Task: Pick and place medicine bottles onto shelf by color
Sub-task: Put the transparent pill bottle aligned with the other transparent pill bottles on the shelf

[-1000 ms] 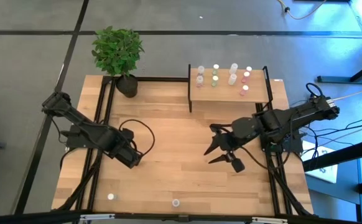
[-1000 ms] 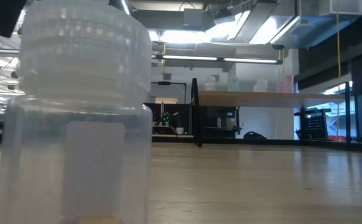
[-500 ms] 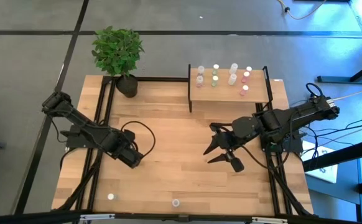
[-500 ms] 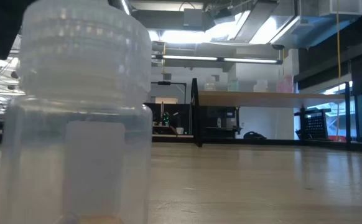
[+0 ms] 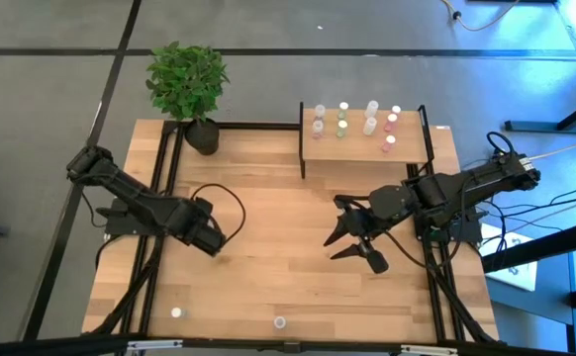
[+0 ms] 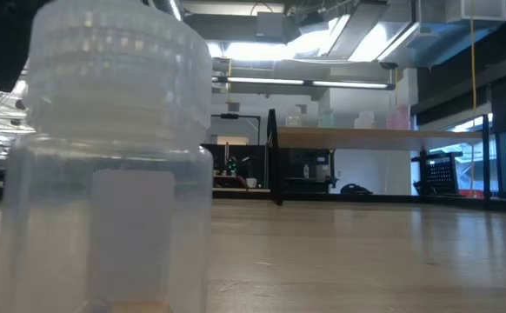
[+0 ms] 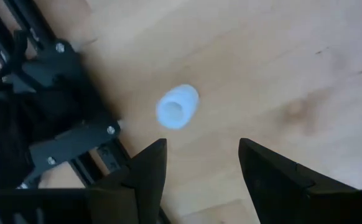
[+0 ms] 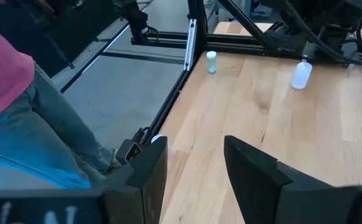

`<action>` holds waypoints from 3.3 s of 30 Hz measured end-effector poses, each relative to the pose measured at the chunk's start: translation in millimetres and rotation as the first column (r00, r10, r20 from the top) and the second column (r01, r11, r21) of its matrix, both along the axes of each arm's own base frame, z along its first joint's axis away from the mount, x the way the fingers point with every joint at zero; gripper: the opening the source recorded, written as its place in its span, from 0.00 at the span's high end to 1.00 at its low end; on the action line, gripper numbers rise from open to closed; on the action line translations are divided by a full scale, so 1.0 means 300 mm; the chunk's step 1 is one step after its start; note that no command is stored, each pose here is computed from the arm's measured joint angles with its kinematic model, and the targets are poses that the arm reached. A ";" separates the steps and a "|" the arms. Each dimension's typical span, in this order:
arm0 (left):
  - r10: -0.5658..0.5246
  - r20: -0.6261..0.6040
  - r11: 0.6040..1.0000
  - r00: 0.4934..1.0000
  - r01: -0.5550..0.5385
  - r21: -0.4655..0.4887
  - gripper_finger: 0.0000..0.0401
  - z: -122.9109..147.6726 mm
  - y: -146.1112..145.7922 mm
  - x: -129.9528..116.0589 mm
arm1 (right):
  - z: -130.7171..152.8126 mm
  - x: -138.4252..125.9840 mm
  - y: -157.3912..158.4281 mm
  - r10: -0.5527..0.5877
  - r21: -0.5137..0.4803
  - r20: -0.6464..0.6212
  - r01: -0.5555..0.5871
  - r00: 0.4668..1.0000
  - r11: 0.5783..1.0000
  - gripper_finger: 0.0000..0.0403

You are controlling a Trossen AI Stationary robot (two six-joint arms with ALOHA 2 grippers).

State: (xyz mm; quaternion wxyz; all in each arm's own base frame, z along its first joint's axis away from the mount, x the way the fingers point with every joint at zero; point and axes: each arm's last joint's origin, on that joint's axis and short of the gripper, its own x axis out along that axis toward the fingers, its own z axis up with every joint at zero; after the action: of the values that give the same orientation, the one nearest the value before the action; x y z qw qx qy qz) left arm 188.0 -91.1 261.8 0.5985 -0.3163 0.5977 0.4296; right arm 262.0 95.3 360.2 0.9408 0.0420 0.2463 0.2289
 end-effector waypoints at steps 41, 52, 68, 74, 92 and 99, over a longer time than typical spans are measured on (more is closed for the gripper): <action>-0.899 0.432 0.234 -0.077 0.748 0.621 0.52 -0.062 -0.461 0.252 | -0.006 -0.014 0.026 0.031 -0.037 -0.006 -0.031 1.000 0.999 0.60; -0.861 0.505 0.315 -0.053 0.724 0.613 0.52 -0.210 -0.534 0.340 | -0.009 -0.016 0.026 0.044 -0.062 -0.003 -0.044 0.999 0.997 0.60; -0.888 0.459 0.278 0.036 0.837 0.471 0.52 -0.038 -0.475 0.429 | -0.009 -0.016 0.026 0.057 -0.084 0.007 -0.056 0.998 0.995 0.60; -0.857 0.514 0.326 0.045 0.819 0.471 0.52 0.030 -0.465 0.459 | -0.010 -0.016 0.026 0.056 -0.083 0.006 -0.056 0.998 0.995 0.60; -0.876 0.461 0.386 0.139 0.775 0.500 0.52 0.021 -0.518 0.400 | 0.010 -0.007 0.033 -0.010 0.128 -0.036 0.014 0.999 0.992 0.60; -0.855 0.460 0.487 0.240 0.676 0.553 0.52 0.063 -0.548 0.319 | 0.022 0.007 0.093 0.012 0.128 0.068 -0.021 0.998 0.992 0.60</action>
State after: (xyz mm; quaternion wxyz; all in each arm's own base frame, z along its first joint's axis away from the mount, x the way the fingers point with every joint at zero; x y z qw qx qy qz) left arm 283.5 -255.5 280.7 0.9371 -0.0400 0.3466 -0.0059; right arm 264.0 123.3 366.8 0.9420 0.0927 0.2000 0.2533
